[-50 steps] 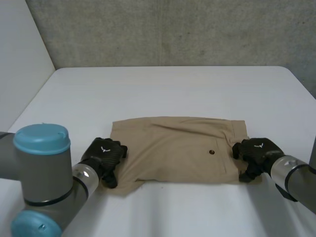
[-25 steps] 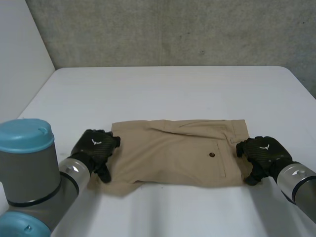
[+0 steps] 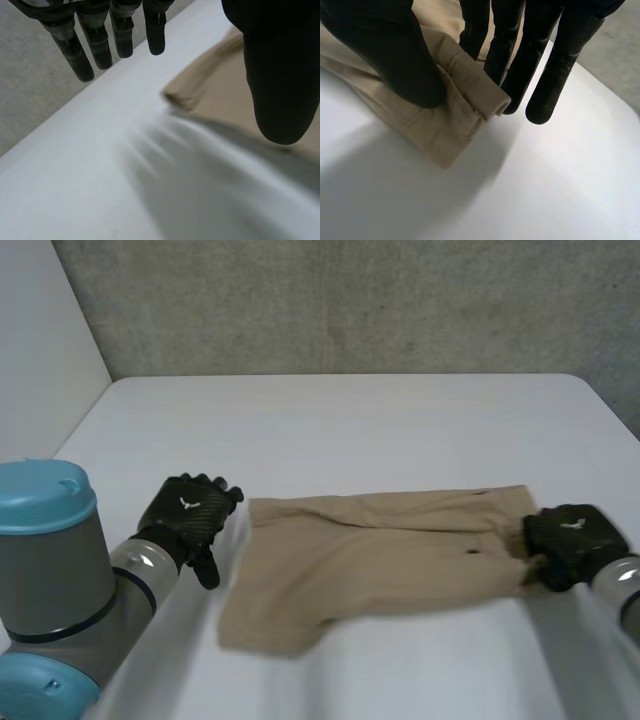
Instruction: Fold the shorts.
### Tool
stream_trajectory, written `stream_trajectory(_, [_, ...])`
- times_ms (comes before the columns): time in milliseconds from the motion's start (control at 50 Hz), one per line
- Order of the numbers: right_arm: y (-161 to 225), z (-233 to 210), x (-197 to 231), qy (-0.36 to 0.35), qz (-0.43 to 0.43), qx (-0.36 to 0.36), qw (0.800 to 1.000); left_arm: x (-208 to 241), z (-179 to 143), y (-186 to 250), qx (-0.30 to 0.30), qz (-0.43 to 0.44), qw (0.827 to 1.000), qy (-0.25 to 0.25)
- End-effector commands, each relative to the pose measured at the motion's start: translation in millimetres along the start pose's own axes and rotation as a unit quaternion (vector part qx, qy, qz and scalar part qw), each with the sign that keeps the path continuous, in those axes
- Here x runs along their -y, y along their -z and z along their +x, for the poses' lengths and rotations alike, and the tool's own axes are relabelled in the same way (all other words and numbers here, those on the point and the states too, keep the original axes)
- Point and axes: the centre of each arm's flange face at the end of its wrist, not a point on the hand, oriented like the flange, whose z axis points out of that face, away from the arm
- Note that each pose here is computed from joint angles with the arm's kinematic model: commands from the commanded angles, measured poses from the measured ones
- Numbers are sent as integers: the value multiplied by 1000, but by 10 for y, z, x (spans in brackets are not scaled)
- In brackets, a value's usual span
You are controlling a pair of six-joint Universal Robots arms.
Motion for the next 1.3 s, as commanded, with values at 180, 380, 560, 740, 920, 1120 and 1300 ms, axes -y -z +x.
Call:
stream_trajectory(180, [133, 306, 457, 107, 14, -9, 994, 58, -214, 54, 32, 10, 999, 13])
stream_trajectory(380, [521, -623, 1235, 185, 172, 88, 964, 119, -200, 119, 31, 21, 999, 33])
stream_trajectory(560, [866, -1875, 954, 238, 189, 287, 908, 247, -225, 173, 34, 46, 997, 59])
stream_trajectory(740, [817, -1948, 1003, 177, 188, 315, 914, 486, -258, 155, 37, 86, 993, 70])
stream_trajectory(920, [535, -877, 1500, -103, 194, 195, 956, 806, -89, 81, 6, 133, 985, 107])
stream_trajectory(1120, [309, -745, 1170, -135, 111, 148, 973, 732, 628, 38, -67, 89, 982, 150])
stream_trajectory(1300, [98, -945, 725, -103, 27, 162, 981, 196, 1063, 15, -31, -4, 989, 145])
